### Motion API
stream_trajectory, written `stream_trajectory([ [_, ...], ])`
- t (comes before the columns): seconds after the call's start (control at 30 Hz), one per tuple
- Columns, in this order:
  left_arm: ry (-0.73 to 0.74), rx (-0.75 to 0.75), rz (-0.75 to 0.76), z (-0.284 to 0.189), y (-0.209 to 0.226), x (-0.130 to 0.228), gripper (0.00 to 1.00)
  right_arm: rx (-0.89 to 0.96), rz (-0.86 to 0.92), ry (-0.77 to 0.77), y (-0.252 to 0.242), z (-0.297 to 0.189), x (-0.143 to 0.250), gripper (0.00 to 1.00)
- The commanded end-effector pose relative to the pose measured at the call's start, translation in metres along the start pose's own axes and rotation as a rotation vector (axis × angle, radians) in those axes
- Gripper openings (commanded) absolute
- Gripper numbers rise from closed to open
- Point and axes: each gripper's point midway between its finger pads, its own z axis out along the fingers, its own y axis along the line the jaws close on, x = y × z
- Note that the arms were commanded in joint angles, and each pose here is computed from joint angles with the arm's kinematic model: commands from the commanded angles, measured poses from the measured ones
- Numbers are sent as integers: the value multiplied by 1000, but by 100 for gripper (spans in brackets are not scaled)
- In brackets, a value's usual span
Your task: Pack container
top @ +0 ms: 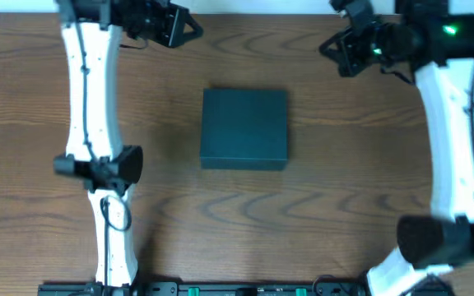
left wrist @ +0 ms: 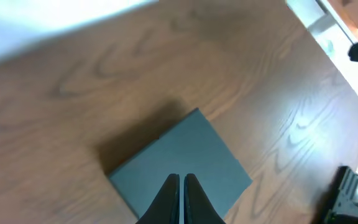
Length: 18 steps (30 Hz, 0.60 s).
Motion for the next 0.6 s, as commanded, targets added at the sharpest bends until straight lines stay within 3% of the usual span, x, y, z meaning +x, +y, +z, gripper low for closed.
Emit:
stream_trajectory([
  [0.0, -60, -91, 81, -46, -24, -8, 6, 115, -99, -51, -2, -30, -14, 2],
  [0.13, -293, -139, 224, -79, -45, -64, 6, 194, -206, -243, -5, -55, -61, 7],
  [0.27, -481, -199, 274, -103, -57, -109, 6, 255, -276, -397, -11, -71, -100, 2],
  [0.4, -414, -228, 205, -105, -58, -89, 6, 245, -262, -372, -7, -72, -91, 2],
  [0.57, -299, -366, 146, -125, -53, -50, 6, 264, -278, -384, 15, -102, -63, 2],
])
